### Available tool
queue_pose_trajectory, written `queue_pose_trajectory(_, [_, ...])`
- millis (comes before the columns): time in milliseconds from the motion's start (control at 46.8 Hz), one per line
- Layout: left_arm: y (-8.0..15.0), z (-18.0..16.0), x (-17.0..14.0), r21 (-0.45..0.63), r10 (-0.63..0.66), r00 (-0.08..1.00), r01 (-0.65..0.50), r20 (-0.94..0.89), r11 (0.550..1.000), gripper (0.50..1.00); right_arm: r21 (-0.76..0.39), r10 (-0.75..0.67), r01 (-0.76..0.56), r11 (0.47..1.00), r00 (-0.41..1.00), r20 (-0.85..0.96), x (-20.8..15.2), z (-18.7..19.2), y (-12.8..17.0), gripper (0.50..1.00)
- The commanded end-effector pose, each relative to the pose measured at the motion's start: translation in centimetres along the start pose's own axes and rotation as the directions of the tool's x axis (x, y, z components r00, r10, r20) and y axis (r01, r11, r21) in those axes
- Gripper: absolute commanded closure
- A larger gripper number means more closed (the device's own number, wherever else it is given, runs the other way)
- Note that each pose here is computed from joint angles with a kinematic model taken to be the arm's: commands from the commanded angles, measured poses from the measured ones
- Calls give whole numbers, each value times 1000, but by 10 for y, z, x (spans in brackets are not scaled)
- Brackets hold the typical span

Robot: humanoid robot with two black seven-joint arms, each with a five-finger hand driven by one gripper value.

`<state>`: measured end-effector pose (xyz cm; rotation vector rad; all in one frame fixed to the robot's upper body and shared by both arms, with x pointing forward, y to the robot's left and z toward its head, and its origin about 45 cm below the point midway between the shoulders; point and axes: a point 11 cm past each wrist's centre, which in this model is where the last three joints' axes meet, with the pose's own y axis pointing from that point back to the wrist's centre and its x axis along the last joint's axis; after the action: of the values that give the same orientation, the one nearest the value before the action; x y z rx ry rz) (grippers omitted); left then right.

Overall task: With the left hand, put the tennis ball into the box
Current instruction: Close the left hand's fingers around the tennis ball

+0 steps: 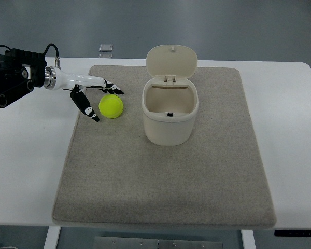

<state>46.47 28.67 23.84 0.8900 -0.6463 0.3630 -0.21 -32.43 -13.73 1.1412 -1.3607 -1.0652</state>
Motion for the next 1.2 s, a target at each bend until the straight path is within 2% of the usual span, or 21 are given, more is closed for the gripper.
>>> queue_pose_trajectory(0, [0, 0, 0, 1, 5, 1000, -5, 6, 1000, 546, 0, 0, 0, 1000, 1000, 0, 0, 0, 0, 599])
queue_pose_trajectory(64, [0, -1, -1, 2, 2, 1000, -2, 5, 1000, 564, 1, 0, 0, 1000, 1000, 0, 0, 0, 0, 599])
queue_pose_trajectory(342, [-3, 0, -4, -4, 6, 1000, -6, 3, 1000, 570, -1, 0, 0, 1000, 1000, 0, 0, 0, 0, 597])
queue_pose_trajectory(406, [-6, 2, -4, -11, 8, 1000, -8, 5, 1000, 598, 0, 0, 0, 1000, 1000, 0, 0, 0, 0, 599])
queue_pose_trajectory(683, [-9, 3, -8, -15, 5, 1000, -5, 3, 1000, 604, 1, 0, 0, 1000, 1000, 0, 0, 0, 0, 599])
queue_pose_trajectory(747, [-9, 2, -8, -14, 3, 1000, -3, 3, 1000, 675, 1, 0, 0, 1000, 1000, 0, 0, 0, 0, 599])
queue_pose_trajectory(790, [-9, 2, -8, -14, 3, 1000, -3, 3, 1000, 688, 1, 0, 0, 1000, 1000, 0, 0, 0, 0, 599])
queue_pose_trajectory(875, [-9, 3, -8, -15, 4, 1000, -4, 2, 1000, 801, 0, 0, 0, 1000, 1000, 0, 0, 0, 0, 597])
queue_pose_trajectory(982, [-9, 2, -7, -13, 11, 1000, -11, 7, 1000, 876, 0, 0, 0, 1000, 1000, 0, 0, 0, 0, 599])
queue_pose_trajectory(1110, [-9, 3, -4, -17, 35, 999, -35, 15, 999, 919, 0, 0, 0, 1000, 1000, 0, 0, 0, 0, 597])
queue_pose_trajectory(1174, [-8, 2, -3, -14, 38, 999, -38, 16, 999, 1000, 1, 0, 0, 1000, 1000, 0, 0, 0, 0, 599])
